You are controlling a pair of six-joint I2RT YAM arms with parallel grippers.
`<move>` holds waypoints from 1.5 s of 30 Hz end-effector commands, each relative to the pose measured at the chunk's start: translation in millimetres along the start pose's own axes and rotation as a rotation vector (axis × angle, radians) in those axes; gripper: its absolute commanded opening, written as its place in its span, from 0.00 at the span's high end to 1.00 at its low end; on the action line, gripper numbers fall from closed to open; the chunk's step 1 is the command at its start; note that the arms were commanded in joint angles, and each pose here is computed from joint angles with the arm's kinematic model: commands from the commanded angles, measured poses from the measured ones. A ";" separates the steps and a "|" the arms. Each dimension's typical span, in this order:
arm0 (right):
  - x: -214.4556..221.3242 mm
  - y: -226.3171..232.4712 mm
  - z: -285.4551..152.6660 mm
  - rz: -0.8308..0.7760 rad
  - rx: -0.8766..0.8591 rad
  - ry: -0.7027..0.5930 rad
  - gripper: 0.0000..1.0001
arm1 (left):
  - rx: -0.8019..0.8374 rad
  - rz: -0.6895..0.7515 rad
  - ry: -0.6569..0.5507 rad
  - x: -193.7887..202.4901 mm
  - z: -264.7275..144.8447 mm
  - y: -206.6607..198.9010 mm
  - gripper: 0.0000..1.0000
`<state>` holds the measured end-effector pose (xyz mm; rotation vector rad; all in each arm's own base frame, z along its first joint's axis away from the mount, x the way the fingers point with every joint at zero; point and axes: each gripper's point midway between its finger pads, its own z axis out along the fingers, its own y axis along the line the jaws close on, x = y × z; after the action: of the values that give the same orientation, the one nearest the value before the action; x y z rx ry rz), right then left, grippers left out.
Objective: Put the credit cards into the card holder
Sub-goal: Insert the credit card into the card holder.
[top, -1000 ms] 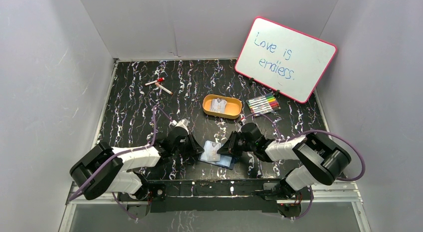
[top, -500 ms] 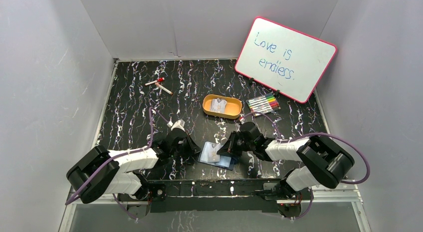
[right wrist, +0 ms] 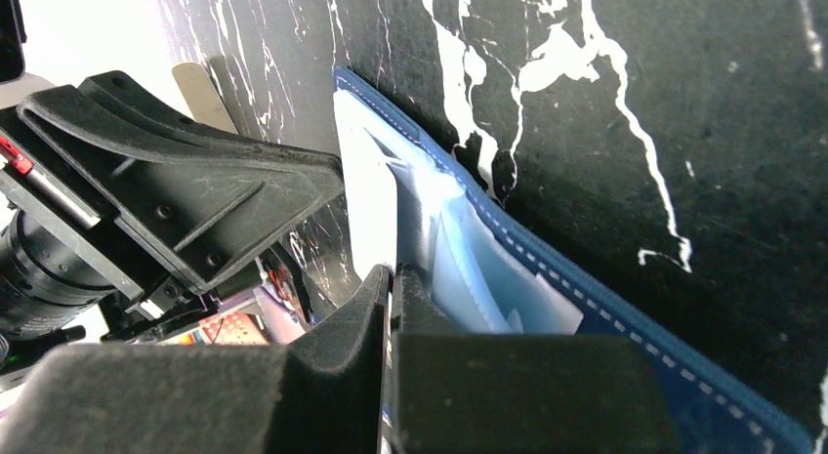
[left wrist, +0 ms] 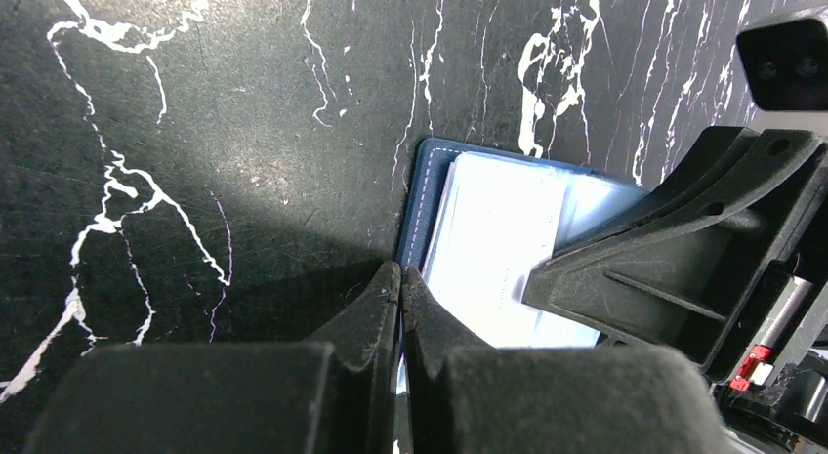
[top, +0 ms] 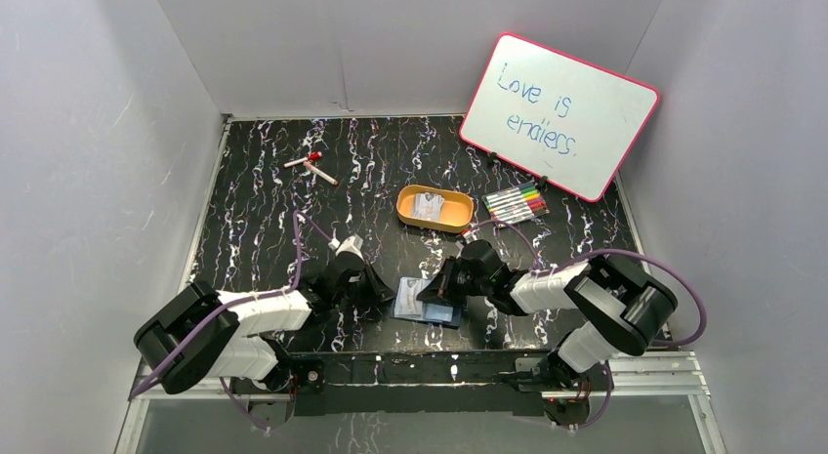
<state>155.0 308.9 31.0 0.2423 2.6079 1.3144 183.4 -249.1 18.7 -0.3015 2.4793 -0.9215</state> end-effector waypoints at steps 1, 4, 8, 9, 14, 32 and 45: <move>-11.4 17.1 11.5 -0.016 -0.030 -0.049 1.00 | 0.060 -0.007 0.010 3.5 -4.9 -10.3 1.00; -7.6 21.2 15.2 -0.030 -0.032 -0.024 1.00 | 0.056 -0.012 0.003 2.5 -6.0 -9.2 1.00; -3.3 17.5 11.1 -0.047 0.000 -0.007 0.85 | 0.049 -0.016 -0.014 -0.1 -9.1 -7.8 1.00; -3.0 15.7 9.0 -0.054 0.013 -0.006 0.78 | 0.048 -0.019 -0.021 -1.4 -10.1 -7.4 1.00; -6.1 9.7 -2.8 -0.108 0.103 -0.013 0.52 | 0.035 -0.022 -0.048 -5.7 -13.8 -5.1 1.00; -24.2 24.7 -67.1 -0.405 0.248 -0.077 0.53 | 0.119 0.148 -0.137 -38.4 -36.9 -47.6 1.00; 11.0 -12.8 -47.3 -0.328 0.326 -0.028 0.52 | 0.227 0.168 -0.016 -23.1 -1.2 -76.1 1.00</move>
<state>125.7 279.7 62.0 -0.2651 2.6659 0.8351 197.9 -277.9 60.1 -0.0665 2.3707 -1.0267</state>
